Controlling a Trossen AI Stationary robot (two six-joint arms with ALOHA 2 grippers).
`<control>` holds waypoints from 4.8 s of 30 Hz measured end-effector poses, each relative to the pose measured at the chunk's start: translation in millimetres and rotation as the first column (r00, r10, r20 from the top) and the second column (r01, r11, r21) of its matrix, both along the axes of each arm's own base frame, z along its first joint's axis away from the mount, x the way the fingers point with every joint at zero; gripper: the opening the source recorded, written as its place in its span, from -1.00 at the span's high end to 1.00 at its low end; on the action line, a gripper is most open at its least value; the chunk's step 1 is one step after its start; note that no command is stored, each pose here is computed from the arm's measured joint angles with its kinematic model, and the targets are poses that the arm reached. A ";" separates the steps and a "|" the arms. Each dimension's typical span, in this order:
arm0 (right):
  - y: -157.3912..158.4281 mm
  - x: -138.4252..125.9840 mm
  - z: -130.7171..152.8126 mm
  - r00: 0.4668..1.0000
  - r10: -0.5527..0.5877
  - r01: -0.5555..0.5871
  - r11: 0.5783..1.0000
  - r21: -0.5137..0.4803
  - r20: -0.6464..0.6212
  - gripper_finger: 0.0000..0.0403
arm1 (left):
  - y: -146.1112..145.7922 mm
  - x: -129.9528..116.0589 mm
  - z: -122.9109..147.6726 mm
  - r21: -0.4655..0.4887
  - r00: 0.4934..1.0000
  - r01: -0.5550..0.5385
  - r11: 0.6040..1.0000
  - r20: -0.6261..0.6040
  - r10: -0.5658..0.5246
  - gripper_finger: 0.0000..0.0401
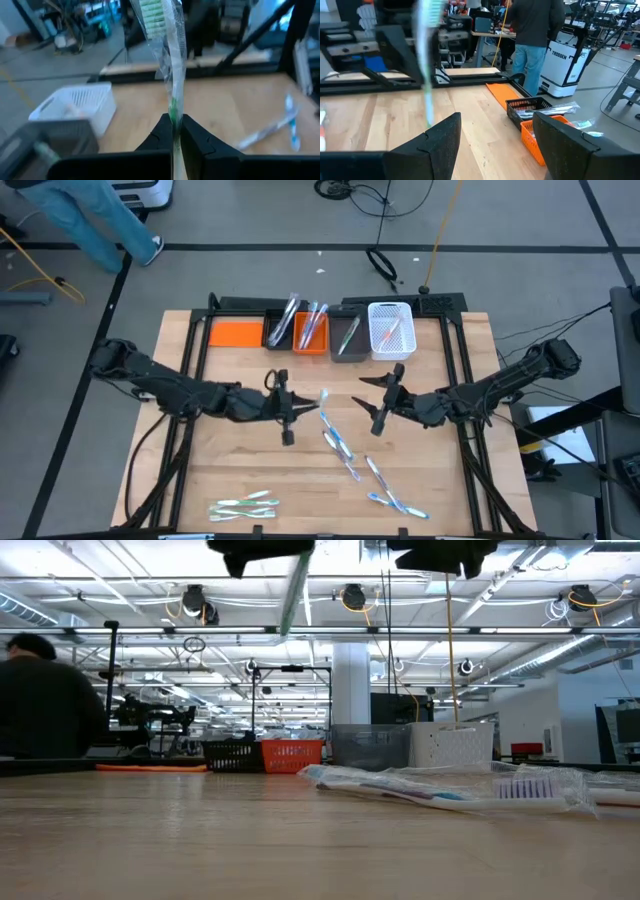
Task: Pick & Place Toothbrushes
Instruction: Put the green toothbrush into the gray bin
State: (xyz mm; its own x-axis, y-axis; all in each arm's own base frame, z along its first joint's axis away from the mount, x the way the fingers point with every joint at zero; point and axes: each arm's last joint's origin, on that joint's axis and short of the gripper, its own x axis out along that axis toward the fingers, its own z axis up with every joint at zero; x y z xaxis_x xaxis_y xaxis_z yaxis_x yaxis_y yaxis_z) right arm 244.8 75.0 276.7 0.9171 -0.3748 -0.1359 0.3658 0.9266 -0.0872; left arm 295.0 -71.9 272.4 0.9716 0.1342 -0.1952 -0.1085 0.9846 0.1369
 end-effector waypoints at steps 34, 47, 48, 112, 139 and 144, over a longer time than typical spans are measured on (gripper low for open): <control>-23.8 38.5 -2.8 0.975 0.089 -0.096 0.995 0.026 0.202 0.21 | 33.9 43.0 -21.1 -0.016 0.981 0.007 1.000 0.195 -0.004 0.90; -24.2 39.9 -3.1 0.960 0.197 -0.204 0.979 0.017 0.199 0.94 | 37.7 43.4 -21.7 -0.024 0.982 -0.002 1.000 0.190 0.006 0.86; -24.3 39.9 -3.1 0.960 0.197 -0.205 0.979 0.020 0.200 0.94 | 37.7 43.4 -21.8 -0.026 0.982 -0.002 1.000 0.189 0.007 0.86; -185.1 17.6 -48.8 0.869 -0.412 0.307 0.884 0.352 0.276 0.96 | 24.2 36.3 -36.1 0.061 0.963 -0.269 0.961 0.045 0.267 -0.20; -220.8 32.1 -109.7 0.833 -0.481 0.256 0.774 0.579 0.274 0.95 | 24.7 36.5 -36.1 0.061 0.963 -0.270 0.961 0.046 0.267 -0.20; -220.8 32.0 -110.5 0.833 -0.484 0.259 0.768 0.586 0.267 0.87 | 24.7 36.5 -36.2 0.061 0.963 -0.269 0.961 0.046 0.267 -0.20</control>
State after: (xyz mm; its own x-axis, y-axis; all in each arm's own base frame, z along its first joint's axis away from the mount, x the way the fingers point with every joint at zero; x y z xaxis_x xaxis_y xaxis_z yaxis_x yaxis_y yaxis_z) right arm 276.8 -145.8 166.2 0.7337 -0.6749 -0.0791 0.5873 0.5712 0.5734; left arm 331.5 -47.1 236.2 0.9045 0.4021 -0.1421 -0.3734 0.9077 0.1914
